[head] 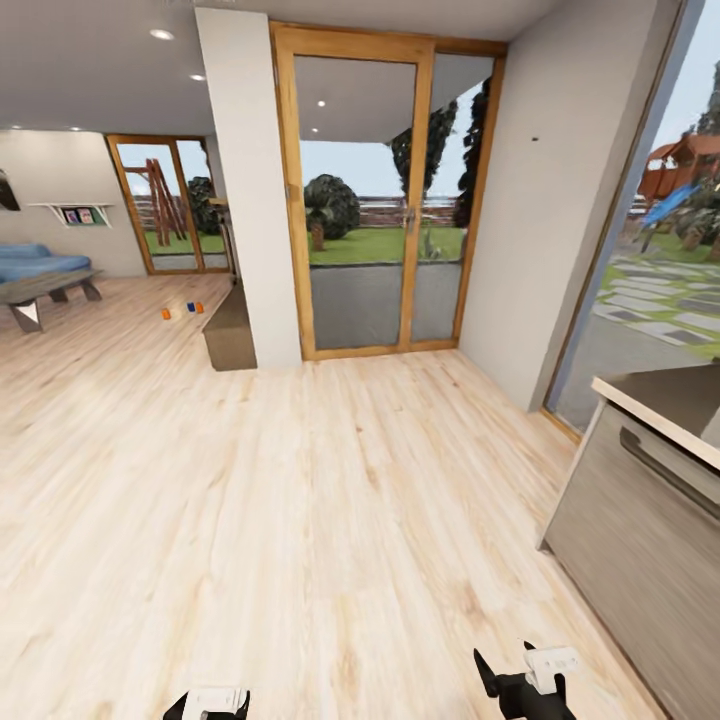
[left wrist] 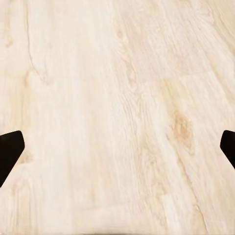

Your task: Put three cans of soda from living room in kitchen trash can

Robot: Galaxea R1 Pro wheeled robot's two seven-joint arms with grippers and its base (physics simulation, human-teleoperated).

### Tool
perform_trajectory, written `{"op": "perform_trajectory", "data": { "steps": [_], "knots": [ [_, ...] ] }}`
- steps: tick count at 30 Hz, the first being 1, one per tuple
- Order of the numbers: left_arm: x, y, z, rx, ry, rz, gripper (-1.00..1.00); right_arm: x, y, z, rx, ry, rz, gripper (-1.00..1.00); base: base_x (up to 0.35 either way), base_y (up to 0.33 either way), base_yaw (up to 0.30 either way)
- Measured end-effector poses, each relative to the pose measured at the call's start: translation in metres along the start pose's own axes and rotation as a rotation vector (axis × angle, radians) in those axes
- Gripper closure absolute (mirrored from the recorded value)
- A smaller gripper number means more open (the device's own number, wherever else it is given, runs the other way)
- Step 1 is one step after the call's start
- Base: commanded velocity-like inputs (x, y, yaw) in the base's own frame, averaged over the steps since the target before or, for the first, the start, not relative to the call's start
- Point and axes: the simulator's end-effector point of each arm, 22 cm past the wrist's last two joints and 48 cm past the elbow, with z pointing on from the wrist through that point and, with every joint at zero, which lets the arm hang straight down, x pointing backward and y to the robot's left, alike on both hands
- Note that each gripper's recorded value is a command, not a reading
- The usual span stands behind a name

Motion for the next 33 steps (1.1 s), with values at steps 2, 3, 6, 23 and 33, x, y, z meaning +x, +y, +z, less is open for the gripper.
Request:
{"op": "perform_trajectory", "data": {
  "steps": [2, 3, 6, 23, 33],
  "knots": [
    [-0.0001, 0.0000, 0.0001, 0.000, 0.000, 0.000, -1.00, 0.0000, 0.0002, 0.0000, 0.000, 0.000, 0.000, -1.00, 0.000, 0.000, 0.250],
    [-0.0001, 0.0000, 0.0000, 0.000, 0.000, 0.000, -1.00, 0.0002, 0.0003, 0.0000, -0.001, 0.000, 0.000, -1.00, 0.000, 0.000, 0.250],
    [-0.0001, 0.0000, 0.0000, 0.000, 0.000, 0.000, -1.00, 0.0009, 0.0004, 0.0000, -0.001, 0.002, 0.000, -1.00, 0.000, 0.000, 0.251],
    [-0.0001, 0.0000, 0.0000, 0.000, 0.000, 0.000, -1.00, 0.0023, 0.0006, -0.0001, -0.001, 0.005, -0.001, -1.00, 0.000, 0.000, 0.251],
    [0.0000, 0.0000, 0.0000, 0.000, 0.000, 0.000, -1.00, 0.0027, 0.0008, -0.0001, -0.002, 0.006, -0.001, -1.00, 0.000, 0.000, 0.251]
  ]
}}
